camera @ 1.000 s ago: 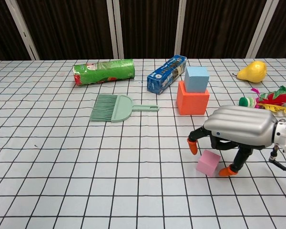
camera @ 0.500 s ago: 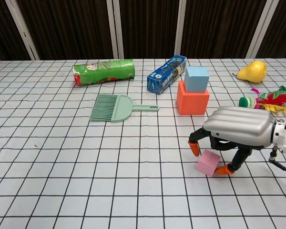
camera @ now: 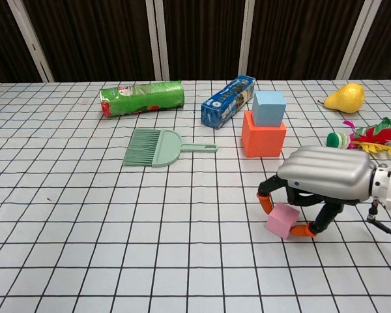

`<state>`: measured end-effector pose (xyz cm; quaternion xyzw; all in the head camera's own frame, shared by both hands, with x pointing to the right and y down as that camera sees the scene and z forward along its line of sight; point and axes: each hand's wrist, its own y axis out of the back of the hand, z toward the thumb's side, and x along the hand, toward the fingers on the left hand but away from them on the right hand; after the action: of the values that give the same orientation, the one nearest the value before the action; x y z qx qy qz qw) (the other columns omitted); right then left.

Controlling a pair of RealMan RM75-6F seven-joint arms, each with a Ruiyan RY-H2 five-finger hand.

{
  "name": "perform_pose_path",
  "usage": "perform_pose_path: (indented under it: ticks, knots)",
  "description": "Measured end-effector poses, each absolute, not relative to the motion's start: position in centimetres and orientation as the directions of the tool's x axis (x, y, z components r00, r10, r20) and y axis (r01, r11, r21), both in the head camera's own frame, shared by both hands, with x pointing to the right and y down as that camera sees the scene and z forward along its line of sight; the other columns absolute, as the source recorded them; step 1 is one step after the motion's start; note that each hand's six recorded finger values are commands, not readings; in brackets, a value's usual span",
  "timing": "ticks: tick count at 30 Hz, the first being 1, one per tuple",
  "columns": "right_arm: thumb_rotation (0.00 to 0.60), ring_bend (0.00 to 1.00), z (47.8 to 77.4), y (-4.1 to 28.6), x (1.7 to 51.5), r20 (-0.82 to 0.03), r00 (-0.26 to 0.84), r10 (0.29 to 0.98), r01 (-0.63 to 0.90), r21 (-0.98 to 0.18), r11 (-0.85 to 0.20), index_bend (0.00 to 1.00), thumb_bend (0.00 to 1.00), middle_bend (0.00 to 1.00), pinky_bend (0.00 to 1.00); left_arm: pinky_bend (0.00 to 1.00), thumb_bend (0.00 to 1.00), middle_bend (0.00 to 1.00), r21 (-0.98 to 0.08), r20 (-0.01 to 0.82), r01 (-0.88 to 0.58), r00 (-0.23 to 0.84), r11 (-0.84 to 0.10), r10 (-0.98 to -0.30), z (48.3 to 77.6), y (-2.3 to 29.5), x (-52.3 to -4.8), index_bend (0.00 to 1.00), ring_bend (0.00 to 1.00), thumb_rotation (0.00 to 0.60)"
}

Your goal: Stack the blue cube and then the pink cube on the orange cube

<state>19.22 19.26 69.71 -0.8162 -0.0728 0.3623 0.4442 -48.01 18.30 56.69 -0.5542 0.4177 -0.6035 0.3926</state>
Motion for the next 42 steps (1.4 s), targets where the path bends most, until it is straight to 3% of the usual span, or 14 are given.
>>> perform_pose_path:
  ticks: [12, 21, 34, 42]
  knots:
    - [0.6, 1.0, 69.2, 18.9, 19.2, -0.519, 0.728, 0.447, -0.191, -0.78, -0.596, 0.51, 0.35, 1.0, 0.84, 0.0, 0.56, 0.01, -0.94, 0.34, 0.004, -0.076, -0.341, -0.937, 56.6, 18.3, -48.1, 0.16, 0.0, 0.6]
    - [0.6, 1.0, 67.1, 17.2, 19.2, -0.484, 0.726, 0.489, -0.163, -0.811, -0.562, 0.51, 0.35, 1.0, 0.84, 0.0, 0.56, 0.01, -0.941, 0.339, -0.005, -0.073, -0.339, -0.938, 56.4, 18.3, -48.2, 0.16, 0.0, 0.6]
    - [0.6, 1.0, 64.4, 9.1, 21.2, -0.505, 0.59, 0.63, -0.144, -0.834, -0.533, 0.51, 0.35, 1.0, 0.84, 0.0, 0.56, 0.01, -0.939, 0.343, -0.009, -0.065, -0.343, -0.937, 56.5, 18.3, -48.1, 0.16, 0.0, 0.6]
    - [0.6, 1.0, 63.2, 5.4, 22.0, -0.559, 0.51, 0.653, -0.157, -0.808, -0.568, 0.52, 0.36, 1.0, 0.84, 0.0, 0.56, 0.01, -0.94, 0.34, -0.009, -0.066, -0.34, -0.938, 56.3, 18.5, -48.1, 0.16, 0.0, 0.6]
